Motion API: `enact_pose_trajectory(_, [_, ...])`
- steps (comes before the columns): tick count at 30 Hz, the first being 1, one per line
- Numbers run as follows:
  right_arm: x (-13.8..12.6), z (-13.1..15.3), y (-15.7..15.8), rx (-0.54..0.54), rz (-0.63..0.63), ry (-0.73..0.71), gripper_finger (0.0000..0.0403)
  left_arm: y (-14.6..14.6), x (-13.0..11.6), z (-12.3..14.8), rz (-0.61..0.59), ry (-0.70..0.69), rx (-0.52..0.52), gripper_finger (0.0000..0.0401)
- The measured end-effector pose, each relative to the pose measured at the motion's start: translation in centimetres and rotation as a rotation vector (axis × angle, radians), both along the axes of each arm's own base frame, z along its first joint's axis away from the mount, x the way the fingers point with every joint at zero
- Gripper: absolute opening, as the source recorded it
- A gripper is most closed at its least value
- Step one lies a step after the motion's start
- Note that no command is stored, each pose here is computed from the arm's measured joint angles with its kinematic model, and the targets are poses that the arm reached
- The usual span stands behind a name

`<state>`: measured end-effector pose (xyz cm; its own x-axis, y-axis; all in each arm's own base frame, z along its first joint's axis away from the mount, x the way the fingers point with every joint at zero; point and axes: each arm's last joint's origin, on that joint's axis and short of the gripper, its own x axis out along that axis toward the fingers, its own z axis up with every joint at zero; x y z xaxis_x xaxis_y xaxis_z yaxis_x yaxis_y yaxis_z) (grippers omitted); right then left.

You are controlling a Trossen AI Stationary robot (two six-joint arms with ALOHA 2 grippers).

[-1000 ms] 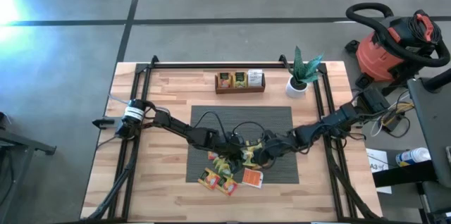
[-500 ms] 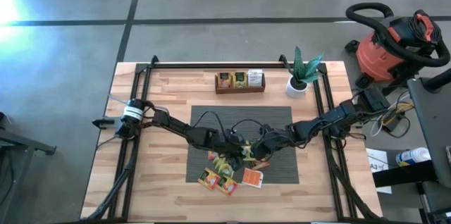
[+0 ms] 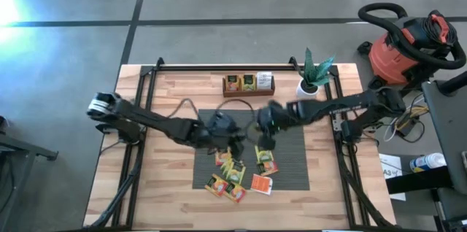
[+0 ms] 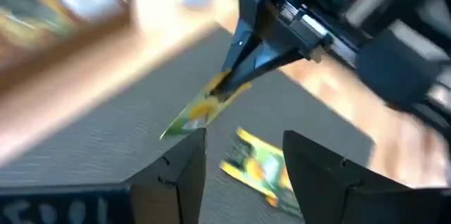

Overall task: Pick & Place Tea
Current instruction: Put the yellow tea bag into the middle section of the wooden organizer

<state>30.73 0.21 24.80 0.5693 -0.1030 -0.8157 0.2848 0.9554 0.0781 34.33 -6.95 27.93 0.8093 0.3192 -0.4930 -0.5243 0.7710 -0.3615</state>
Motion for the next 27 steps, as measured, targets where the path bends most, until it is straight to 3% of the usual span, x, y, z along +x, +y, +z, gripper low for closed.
enact_pose_trajectory(6, [0.4, 4.5, -6.3, -0.171, 0.026, -0.042, 0.0008, -0.5, -3.6, 2.3, 0.164, -0.007, 0.042, 0.0181])
enact_pose_trajectory(13, [1.2, 5.9, -13.2, -0.292, 0.106, 0.05, 0.0008, -1.6, -5.2, 1.7, 0.185, -0.01, 0.058, 0.0181])
enact_pose_trajectory(19, [3.6, 3.2, -18.1, -0.227, 0.124, 0.267, 0.0008, -1.1, -5.7, 0.8, 0.179, 0.075, 0.118, 0.0181])
enact_pose_trajectory(27, [6.6, 1.4, -21.9, -0.116, 0.133, 0.395, 0.0008, 0.8, -6.4, 0.6, 0.234, 0.167, 0.124, 0.0181])
